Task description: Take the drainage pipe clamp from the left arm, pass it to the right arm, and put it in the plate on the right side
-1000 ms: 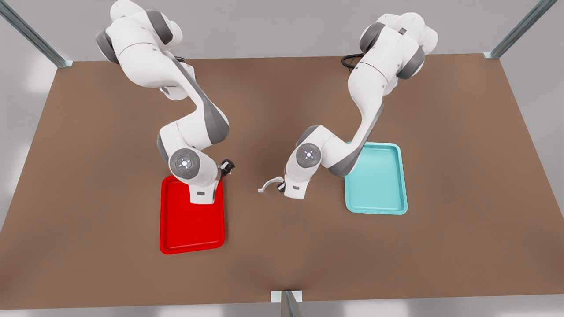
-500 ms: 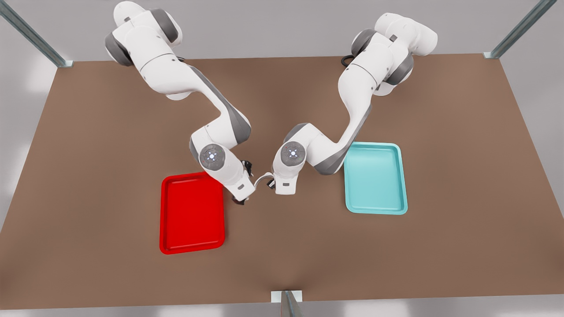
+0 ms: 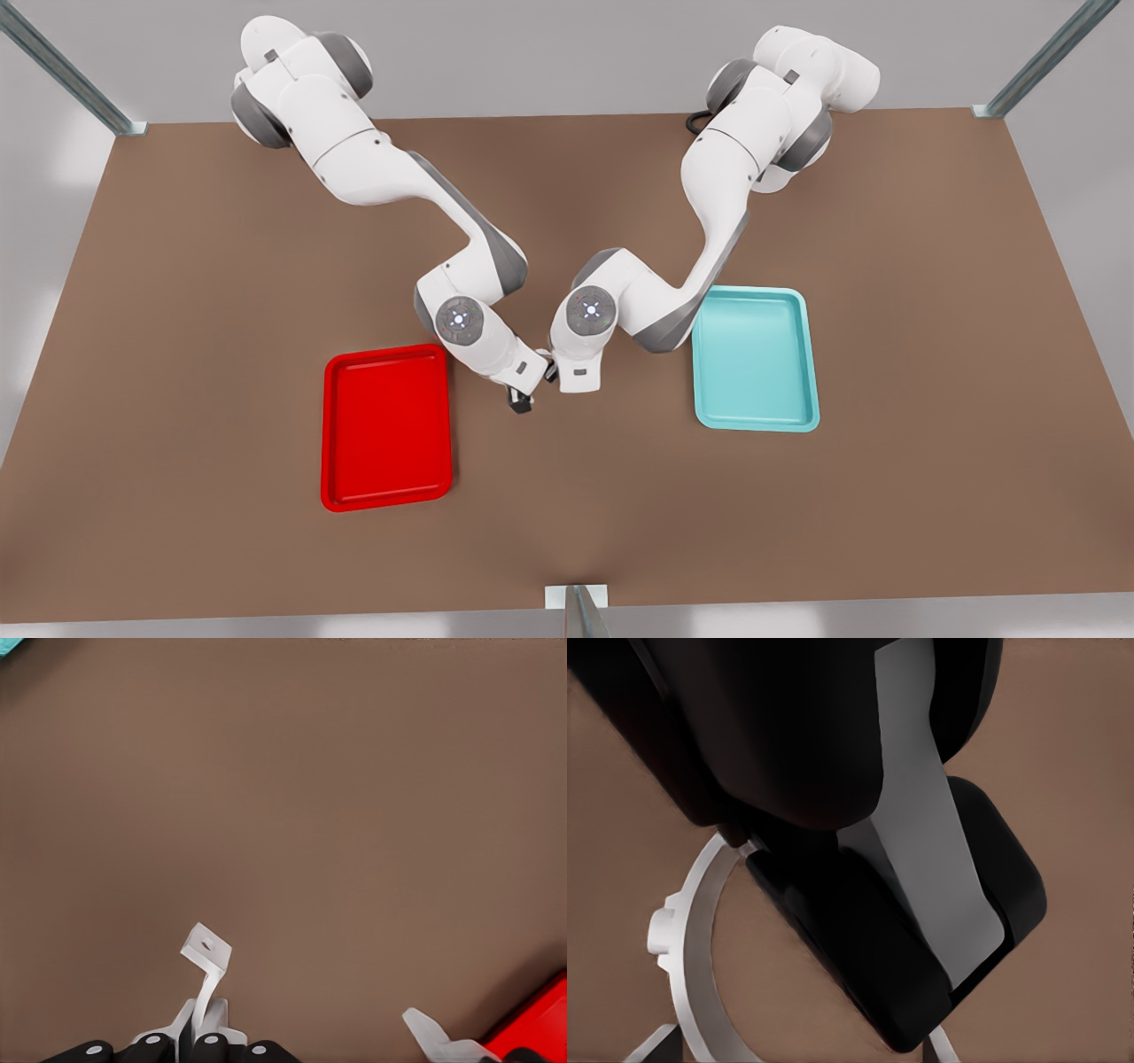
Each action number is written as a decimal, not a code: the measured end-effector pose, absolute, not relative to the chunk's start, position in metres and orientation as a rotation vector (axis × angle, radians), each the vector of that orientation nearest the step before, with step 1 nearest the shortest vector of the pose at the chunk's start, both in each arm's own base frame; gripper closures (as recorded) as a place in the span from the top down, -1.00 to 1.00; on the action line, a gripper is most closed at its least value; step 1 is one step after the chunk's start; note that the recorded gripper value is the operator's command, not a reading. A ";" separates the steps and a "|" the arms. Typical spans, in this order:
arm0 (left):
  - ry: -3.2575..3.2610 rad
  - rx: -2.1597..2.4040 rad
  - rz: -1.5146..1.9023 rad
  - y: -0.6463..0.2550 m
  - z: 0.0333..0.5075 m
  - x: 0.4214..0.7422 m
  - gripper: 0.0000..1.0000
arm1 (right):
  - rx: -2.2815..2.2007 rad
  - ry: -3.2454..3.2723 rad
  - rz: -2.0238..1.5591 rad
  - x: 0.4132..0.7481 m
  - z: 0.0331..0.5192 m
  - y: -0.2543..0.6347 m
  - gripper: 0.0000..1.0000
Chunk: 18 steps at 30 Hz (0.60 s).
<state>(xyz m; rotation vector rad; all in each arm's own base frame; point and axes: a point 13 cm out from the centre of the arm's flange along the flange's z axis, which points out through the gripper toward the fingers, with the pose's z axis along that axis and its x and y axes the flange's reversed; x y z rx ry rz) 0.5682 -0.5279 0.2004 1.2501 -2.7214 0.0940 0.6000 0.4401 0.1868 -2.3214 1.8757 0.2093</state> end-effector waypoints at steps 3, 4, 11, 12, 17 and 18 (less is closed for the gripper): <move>-2.708 1.266 0.097 -0.527 0.201 0.569 -0.57 | -2.350 1.828 0.203 0.602 0.182 0.440 1.00; -2.705 1.270 0.097 -0.527 0.201 0.569 -0.57 | -2.357 1.814 0.200 0.603 0.182 0.440 1.00; -2.686 1.297 0.095 -0.524 0.203 0.571 -0.57 | -2.414 1.732 0.188 0.604 0.172 0.441 0.81; -2.683 1.300 0.095 -0.524 0.203 0.571 -0.57 | -2.423 1.717 0.183 0.604 0.172 0.442 0.57; -2.686 1.331 0.162 -0.528 0.206 0.582 0.48 | -2.449 1.665 0.163 0.606 0.176 0.445 -0.57; -2.724 1.376 0.357 -0.545 0.216 0.610 1.00 | -2.438 1.672 0.171 0.609 0.177 0.441 -0.57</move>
